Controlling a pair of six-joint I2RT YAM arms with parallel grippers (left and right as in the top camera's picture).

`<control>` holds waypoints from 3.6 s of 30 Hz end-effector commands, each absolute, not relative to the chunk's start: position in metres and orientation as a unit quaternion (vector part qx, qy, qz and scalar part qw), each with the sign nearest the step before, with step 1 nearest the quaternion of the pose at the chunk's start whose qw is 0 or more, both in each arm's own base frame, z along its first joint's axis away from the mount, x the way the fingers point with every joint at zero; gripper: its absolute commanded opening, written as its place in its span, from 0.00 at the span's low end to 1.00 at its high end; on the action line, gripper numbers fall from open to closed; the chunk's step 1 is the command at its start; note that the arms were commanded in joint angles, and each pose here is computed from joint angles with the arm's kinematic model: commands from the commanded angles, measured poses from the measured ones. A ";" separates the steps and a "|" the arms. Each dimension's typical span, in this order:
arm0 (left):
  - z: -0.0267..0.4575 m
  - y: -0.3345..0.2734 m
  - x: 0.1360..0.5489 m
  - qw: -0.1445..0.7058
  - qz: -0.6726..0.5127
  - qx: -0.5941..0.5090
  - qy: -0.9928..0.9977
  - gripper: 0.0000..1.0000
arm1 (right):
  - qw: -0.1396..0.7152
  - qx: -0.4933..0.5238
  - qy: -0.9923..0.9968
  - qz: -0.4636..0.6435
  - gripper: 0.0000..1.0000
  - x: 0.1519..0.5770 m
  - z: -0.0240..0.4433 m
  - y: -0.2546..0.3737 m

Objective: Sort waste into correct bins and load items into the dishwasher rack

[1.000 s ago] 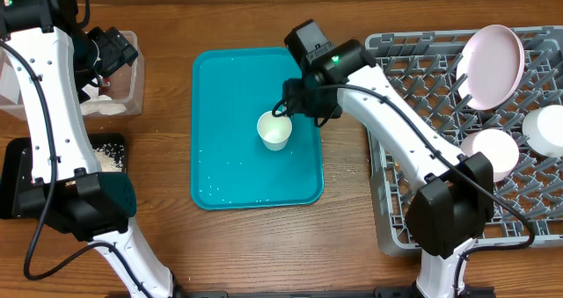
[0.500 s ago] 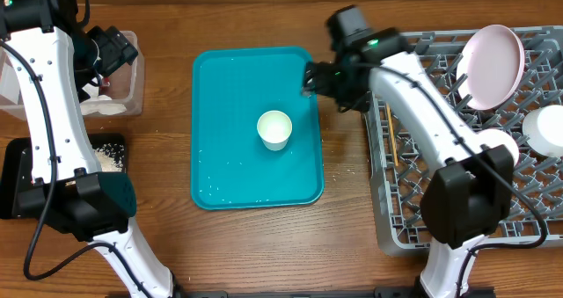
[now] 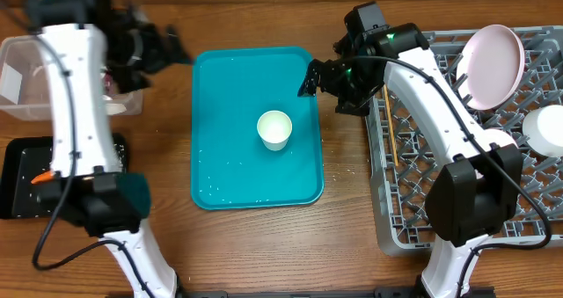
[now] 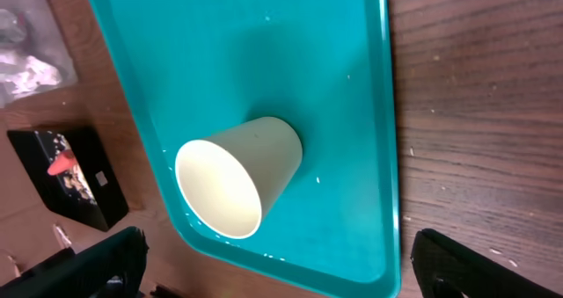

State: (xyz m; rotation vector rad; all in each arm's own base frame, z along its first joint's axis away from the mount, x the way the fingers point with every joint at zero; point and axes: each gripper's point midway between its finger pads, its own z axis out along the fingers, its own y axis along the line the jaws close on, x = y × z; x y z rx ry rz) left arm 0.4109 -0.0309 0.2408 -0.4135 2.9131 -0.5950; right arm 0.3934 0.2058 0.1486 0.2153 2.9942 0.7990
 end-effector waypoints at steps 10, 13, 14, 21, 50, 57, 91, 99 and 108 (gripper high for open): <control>0.157 -0.131 0.390 -0.007 -0.140 0.047 0.989 1.00 | 0.184 0.106 0.953 0.217 1.00 0.411 0.243 0.131; 0.141 -0.129 0.387 -0.018 -0.109 0.008 0.994 1.00 | 0.201 0.128 0.951 0.196 1.00 0.418 0.244 0.109; 0.135 -0.127 0.386 -0.022 -0.099 -0.001 0.995 1.00 | 0.201 0.134 0.950 0.196 1.00 0.419 0.244 0.104; 0.091 -0.142 0.370 -0.049 -0.092 0.016 0.994 1.00 | 0.203 0.146 0.949 0.193 1.00 0.422 0.243 0.093; 0.055 -0.154 0.378 -0.021 -0.099 0.017 0.995 0.37 | 0.203 0.146 0.949 0.193 1.00 0.422 0.243 0.093; 0.069 -0.156 0.385 -0.012 -0.102 0.018 0.995 0.36 | 0.203 0.146 0.949 0.193 1.00 0.422 0.243 0.093; 0.201 -0.213 0.390 0.039 -0.421 0.111 0.900 0.04 | 0.203 0.146 0.949 0.193 1.00 0.422 0.243 0.093; 0.266 -0.175 0.416 0.090 -0.632 0.080 0.765 0.04 | 0.203 0.147 0.948 0.195 1.00 0.422 0.244 0.093; 0.301 -0.173 0.415 0.091 -0.704 0.094 0.698 0.04 | 0.204 0.138 0.919 0.309 1.00 0.432 0.268 0.127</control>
